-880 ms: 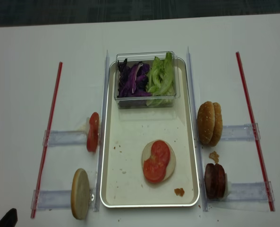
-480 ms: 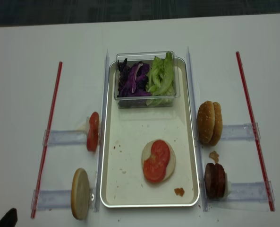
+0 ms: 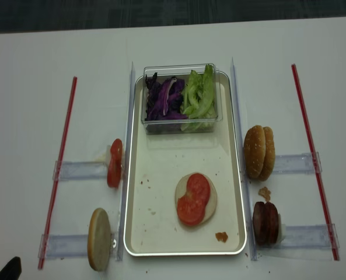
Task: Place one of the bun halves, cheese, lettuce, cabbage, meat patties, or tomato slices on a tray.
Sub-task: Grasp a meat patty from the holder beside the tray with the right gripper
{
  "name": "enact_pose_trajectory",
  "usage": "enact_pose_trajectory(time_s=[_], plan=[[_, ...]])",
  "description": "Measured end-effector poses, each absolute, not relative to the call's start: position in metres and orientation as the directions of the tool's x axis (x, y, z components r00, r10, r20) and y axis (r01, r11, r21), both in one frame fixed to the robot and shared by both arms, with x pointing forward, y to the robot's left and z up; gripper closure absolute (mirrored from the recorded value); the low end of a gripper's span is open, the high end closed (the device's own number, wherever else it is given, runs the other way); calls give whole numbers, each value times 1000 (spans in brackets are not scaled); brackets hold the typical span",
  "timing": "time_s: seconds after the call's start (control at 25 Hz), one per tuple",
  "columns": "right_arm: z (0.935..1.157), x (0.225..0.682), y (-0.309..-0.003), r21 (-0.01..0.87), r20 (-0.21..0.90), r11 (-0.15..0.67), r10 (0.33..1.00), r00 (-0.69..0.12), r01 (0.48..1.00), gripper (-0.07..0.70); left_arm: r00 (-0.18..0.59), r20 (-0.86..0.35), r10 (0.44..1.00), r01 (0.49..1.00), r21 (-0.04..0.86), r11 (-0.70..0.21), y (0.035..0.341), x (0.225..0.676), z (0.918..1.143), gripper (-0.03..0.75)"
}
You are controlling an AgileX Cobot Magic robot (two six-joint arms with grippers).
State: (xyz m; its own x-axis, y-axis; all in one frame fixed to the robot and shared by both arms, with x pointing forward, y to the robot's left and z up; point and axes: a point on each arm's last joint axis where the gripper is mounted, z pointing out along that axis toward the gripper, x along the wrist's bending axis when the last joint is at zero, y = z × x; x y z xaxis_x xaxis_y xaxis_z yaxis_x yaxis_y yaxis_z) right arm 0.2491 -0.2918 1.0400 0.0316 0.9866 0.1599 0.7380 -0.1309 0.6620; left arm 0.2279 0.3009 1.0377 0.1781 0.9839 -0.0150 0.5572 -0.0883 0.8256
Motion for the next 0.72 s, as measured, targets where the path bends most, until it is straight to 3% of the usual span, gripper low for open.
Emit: enact_pose_trajectory(time_s=[0.16,0.56,0.72], plan=[[1041,259,-291,583,163,-144,985,58,799,181,178,-15,984,557,826,-88,301,228,1038,410],[1077,281,-288,560,201,-174,977,72,810,181,178,-15,984,557,826,-88,301,228,1038,410],[1083,297,-287,513,199,-171,977,77,841,181,178,-15,984,557,826,-88,301,228,1038,410]])
